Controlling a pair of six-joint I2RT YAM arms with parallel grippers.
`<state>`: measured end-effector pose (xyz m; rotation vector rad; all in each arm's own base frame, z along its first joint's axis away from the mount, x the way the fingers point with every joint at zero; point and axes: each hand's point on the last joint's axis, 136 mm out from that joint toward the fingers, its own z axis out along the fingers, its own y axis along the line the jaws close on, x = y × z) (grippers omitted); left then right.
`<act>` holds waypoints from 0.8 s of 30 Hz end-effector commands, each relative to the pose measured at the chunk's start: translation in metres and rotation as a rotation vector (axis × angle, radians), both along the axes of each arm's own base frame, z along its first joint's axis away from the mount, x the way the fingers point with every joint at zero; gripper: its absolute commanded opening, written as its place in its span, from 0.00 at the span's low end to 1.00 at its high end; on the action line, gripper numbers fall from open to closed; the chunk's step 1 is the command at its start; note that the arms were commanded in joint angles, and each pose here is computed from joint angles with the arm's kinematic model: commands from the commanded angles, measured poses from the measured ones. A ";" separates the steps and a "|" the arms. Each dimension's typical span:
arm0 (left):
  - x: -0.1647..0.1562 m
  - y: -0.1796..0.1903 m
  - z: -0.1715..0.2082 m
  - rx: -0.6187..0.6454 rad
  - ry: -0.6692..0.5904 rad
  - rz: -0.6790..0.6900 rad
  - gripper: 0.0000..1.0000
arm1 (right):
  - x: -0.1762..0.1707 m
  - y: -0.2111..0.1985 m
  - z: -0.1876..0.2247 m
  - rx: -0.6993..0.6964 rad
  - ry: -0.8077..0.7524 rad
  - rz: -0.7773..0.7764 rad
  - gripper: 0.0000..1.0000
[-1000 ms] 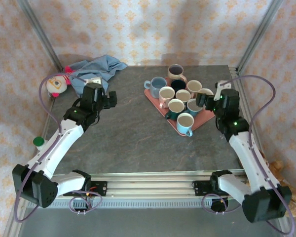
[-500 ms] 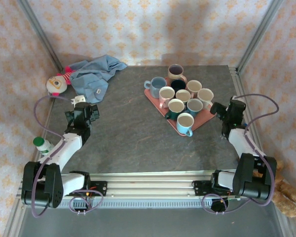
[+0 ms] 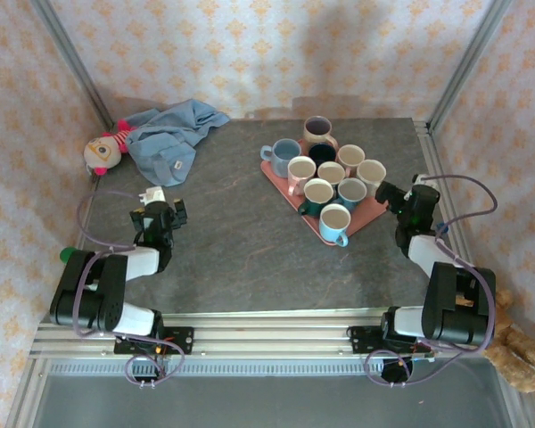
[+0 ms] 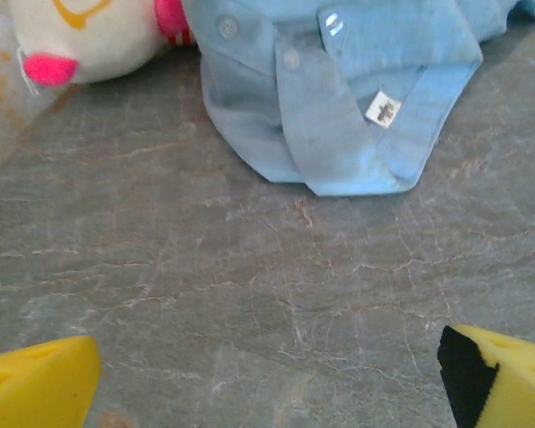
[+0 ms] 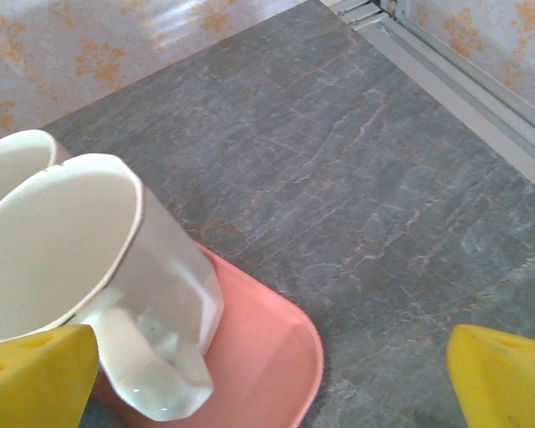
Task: Turn the mug right side up
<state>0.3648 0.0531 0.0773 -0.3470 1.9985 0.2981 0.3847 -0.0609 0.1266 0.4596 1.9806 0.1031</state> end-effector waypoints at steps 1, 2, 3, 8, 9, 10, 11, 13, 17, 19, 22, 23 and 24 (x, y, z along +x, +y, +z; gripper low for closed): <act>0.019 -0.008 0.020 0.012 -0.075 -0.049 0.98 | 0.007 0.003 0.004 -0.022 -0.045 0.003 0.99; 0.019 -0.008 0.020 0.015 -0.085 -0.048 0.99 | 0.008 0.004 0.001 -0.029 -0.037 0.005 0.99; 0.019 -0.008 0.021 0.014 -0.086 -0.050 1.00 | 0.008 0.006 -0.002 -0.040 -0.030 0.009 0.99; 0.021 -0.012 0.020 0.043 -0.060 -0.050 1.00 | 0.004 0.012 -0.009 -0.089 -0.045 0.006 0.99; 0.021 -0.013 0.020 0.044 -0.066 -0.052 1.00 | 0.004 0.013 -0.011 -0.094 -0.044 0.005 0.99; 0.021 -0.012 0.021 0.044 -0.067 -0.051 1.00 | 0.004 0.013 -0.013 -0.100 -0.041 0.005 0.99; 0.021 -0.012 0.020 0.043 -0.063 -0.051 1.00 | 0.004 0.014 -0.014 -0.104 -0.040 0.007 0.99; 0.021 -0.013 0.020 0.044 -0.061 -0.053 1.00 | 0.005 0.015 -0.016 -0.113 -0.033 0.009 0.99; 0.021 -0.013 0.020 0.044 -0.063 -0.053 1.00 | 0.005 0.018 -0.019 -0.117 -0.040 0.017 0.99; 0.022 -0.013 0.021 0.044 -0.065 -0.054 1.00 | 0.004 0.018 -0.019 -0.118 -0.045 0.016 0.99; 0.022 -0.013 0.020 0.041 -0.061 -0.054 1.00 | 0.003 0.018 -0.019 -0.118 -0.050 0.017 0.99; 0.021 -0.013 0.020 0.041 -0.060 -0.055 1.00 | 0.002 0.018 -0.019 -0.118 -0.051 0.016 0.99; 0.021 -0.013 0.020 0.044 -0.062 -0.059 1.00 | 0.002 0.018 -0.019 -0.121 -0.061 0.015 0.99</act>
